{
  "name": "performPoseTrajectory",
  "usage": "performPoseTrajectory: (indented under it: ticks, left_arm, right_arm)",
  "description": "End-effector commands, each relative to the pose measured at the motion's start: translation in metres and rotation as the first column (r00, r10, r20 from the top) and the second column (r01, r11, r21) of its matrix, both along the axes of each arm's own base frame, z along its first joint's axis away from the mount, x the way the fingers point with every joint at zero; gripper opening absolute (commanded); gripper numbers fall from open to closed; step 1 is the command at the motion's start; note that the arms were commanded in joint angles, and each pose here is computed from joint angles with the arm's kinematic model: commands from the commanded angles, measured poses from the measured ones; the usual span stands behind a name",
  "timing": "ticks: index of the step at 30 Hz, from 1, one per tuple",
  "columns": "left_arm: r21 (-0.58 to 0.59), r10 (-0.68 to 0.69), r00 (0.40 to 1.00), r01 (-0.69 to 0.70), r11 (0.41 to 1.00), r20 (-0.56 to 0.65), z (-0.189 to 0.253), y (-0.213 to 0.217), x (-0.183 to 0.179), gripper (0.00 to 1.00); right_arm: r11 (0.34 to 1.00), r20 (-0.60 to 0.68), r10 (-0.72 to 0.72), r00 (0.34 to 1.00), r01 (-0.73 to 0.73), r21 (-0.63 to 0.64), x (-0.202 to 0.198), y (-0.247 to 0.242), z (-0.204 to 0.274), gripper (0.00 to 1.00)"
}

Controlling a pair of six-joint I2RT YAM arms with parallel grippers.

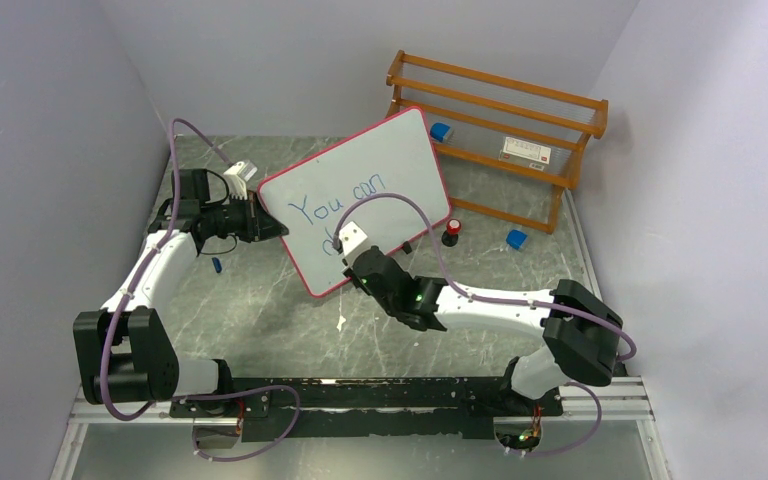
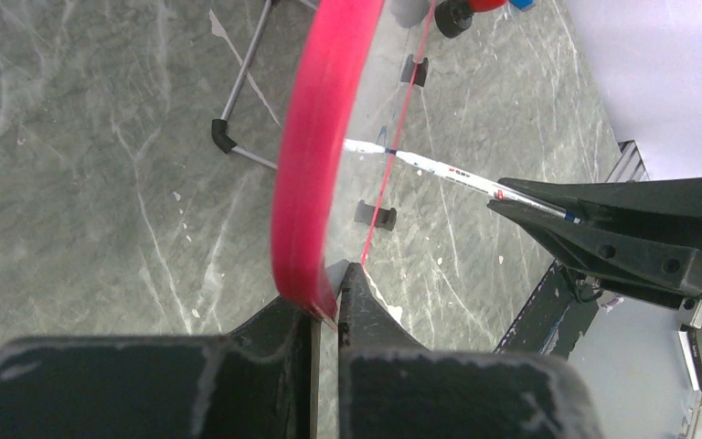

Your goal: Write a sentence on the whiteboard

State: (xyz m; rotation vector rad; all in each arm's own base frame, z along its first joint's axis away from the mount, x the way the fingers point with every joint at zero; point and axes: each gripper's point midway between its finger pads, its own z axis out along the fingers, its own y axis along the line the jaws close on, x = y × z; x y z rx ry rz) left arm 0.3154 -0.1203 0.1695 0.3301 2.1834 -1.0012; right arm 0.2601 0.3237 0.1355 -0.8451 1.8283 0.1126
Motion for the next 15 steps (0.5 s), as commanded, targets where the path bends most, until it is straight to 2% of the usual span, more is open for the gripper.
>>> performPoseTrajectory:
  ticks: [1, 15]
  left_arm:
    - [0.176, 0.087, 0.995, -0.093, 0.980, 0.040, -0.027, 0.026, 0.015, 0.05]
    - [0.178, 0.084, 0.996, -0.089, 0.980, 0.038, -0.028, 0.026, 0.015, 0.05]
  right_arm:
    - [0.998, 0.032, -0.061, 0.998, 0.060, 0.029, 0.014, -0.006, 0.010, 0.00]
    - [0.994, 0.077, -0.079, 0.994, 0.073, 0.079, 0.030, 0.005, 0.031, 0.00]
